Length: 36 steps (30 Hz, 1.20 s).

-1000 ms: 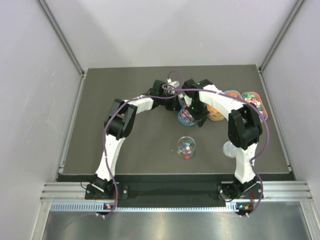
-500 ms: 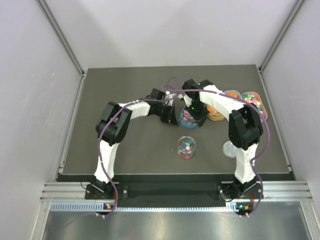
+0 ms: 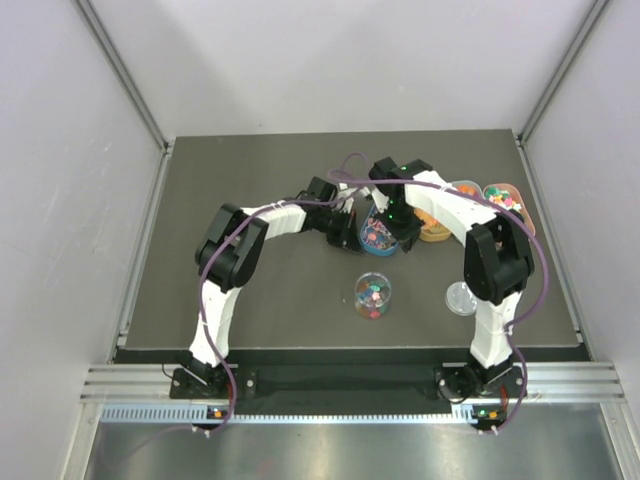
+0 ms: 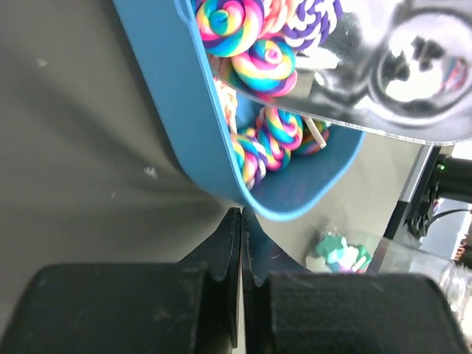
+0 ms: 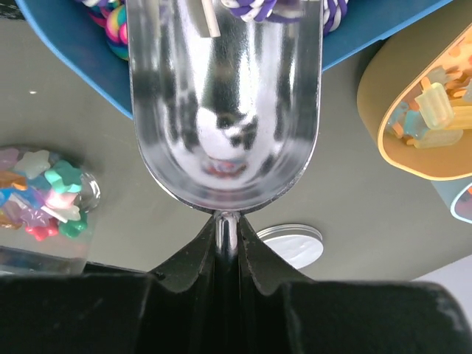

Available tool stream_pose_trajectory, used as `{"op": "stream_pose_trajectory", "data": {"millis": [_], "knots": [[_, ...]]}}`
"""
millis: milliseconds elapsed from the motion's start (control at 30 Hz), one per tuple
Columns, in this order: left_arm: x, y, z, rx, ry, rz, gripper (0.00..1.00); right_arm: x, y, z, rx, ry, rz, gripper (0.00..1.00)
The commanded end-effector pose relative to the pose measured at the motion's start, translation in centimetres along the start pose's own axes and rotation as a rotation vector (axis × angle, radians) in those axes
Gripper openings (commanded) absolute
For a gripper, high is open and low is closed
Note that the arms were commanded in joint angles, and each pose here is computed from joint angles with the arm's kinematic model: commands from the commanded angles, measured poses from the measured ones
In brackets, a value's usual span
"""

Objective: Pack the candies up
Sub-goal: Scoop the fake candies from the storage box.

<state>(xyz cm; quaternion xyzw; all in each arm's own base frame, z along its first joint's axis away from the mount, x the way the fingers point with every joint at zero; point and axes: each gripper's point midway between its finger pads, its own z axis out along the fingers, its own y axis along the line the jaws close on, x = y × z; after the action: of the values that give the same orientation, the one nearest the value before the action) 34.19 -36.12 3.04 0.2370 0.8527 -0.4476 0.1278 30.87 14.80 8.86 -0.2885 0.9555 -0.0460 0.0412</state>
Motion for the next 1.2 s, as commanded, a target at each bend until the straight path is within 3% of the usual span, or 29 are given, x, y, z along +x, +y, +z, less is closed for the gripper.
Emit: {"op": "stream_pose_trajectory", "data": {"millis": [0,300,700,1167], "knots": [[-2.9,-2.6,-3.3,0.019,-0.083,0.157,0.00,-2.3,-0.6,-2.2,0.013,-0.147,0.026,0.00],[-4.7,-2.5,-3.8,0.006,-0.100,0.170,0.00,-1.2,-1.5,-0.5,0.007,-0.110,0.054,0.00],[-1.9,-2.4,-5.8,-0.007,-0.074,0.133,0.00,-1.9,-2.4,1.7,-0.033,-0.096,0.070,0.00],[-2.6,-1.9,-6.0,-0.027,-0.092,0.115,0.00,1.0,-2.8,2.8,-0.068,-0.036,0.107,0.00]]}}
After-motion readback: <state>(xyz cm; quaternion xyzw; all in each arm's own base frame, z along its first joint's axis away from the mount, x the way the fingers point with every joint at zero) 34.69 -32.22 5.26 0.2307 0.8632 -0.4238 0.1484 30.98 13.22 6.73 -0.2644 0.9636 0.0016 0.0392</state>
